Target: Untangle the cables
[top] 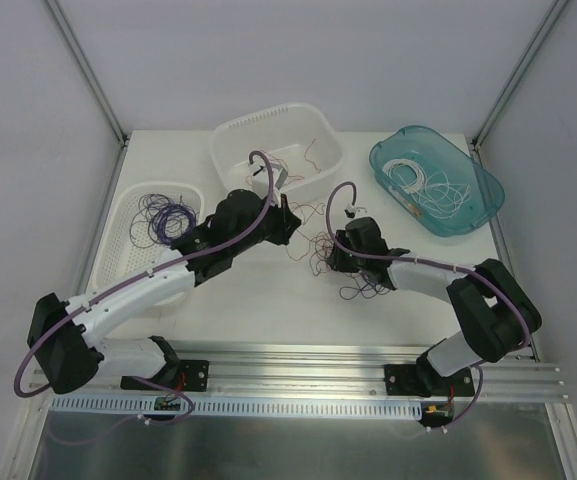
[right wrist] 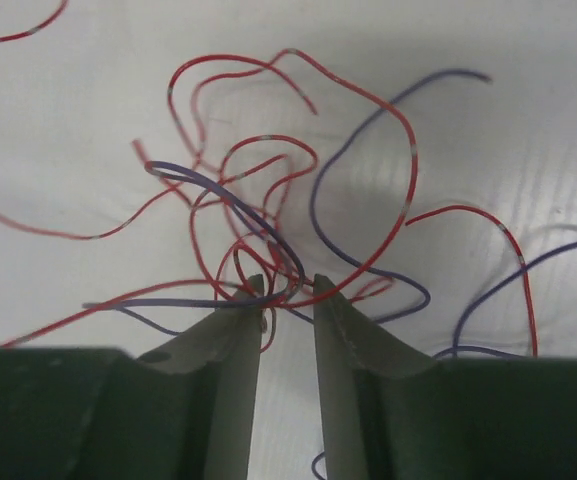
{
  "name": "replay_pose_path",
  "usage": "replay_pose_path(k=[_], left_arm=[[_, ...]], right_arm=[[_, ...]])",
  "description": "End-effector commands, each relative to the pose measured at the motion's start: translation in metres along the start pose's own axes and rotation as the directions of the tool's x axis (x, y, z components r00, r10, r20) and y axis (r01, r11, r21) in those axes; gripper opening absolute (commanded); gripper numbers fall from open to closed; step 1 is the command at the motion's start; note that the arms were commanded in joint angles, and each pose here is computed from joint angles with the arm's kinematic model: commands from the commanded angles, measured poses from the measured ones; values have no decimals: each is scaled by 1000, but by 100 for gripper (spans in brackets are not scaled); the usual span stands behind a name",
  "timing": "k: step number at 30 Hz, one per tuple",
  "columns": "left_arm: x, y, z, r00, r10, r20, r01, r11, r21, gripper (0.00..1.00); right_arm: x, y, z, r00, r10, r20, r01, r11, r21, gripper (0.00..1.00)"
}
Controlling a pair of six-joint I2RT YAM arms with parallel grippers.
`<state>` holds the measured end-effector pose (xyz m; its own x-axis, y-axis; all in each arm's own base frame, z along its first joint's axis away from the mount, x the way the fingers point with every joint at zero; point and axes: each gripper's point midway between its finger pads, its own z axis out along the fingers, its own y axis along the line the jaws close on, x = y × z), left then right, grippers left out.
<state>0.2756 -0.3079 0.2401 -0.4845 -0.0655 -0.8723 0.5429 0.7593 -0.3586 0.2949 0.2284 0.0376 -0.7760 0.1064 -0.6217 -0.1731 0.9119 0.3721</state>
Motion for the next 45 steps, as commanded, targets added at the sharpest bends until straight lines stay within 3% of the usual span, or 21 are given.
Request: replay_pose_path(k=[1, 7, 14, 19, 25, 29, 32, 35, 39, 42, 45], left_arm=[[-77, 5, -35, 983, 2, 184, 11, 998, -70, 0], [-144, 66, -84, 955, -22, 296, 90, 971, -219, 0], [-229, 98, -151, 894, 117, 432, 65, 921, -383, 0], [-278, 92, -184, 850, 187, 491, 39, 909, -415, 0], [-299, 60, -180, 841, 168, 514, -18, 959, -284, 0], [-322, 80, -208, 801, 296, 521, -30, 888, -459, 0], [-337, 79, -230, 767, 340, 544, -26, 864, -503, 0], [-330, 73, -220, 784, 314, 535, -46, 889, -455, 0], [-284, 68, -173, 872, 174, 457, -36, 955, -293, 0], [-208, 78, -122, 960, 32, 279, 20, 983, -183, 0], [-152, 83, -102, 984, -72, 163, 96, 985, -142, 0]], right_arm=[[4, -30, -3, 1000, 7, 20, -10, 993, 120, 29], [18, -72, -24, 998, 58, -4, -55, 970, 236, 20], [28, -111, -58, 994, 110, -8, -100, 930, 353, 21], [25, -125, -74, 989, 151, 13, -144, 909, 391, 25], [15, -126, -85, 987, 158, 27, -155, 903, 400, 31], [18, -138, -88, 986, 168, 5, -153, 882, 446, 31], [25, -142, -89, 982, 191, 0, -171, 875, 452, 33], [23, -138, -89, 981, 196, 3, -177, 883, 435, 35], [8, -130, -90, 984, 179, 20, -172, 899, 403, 35], [-4, -122, -92, 988, 153, 25, -151, 915, 373, 35], [-10, -113, -93, 990, 142, 20, -140, 931, 336, 35]])
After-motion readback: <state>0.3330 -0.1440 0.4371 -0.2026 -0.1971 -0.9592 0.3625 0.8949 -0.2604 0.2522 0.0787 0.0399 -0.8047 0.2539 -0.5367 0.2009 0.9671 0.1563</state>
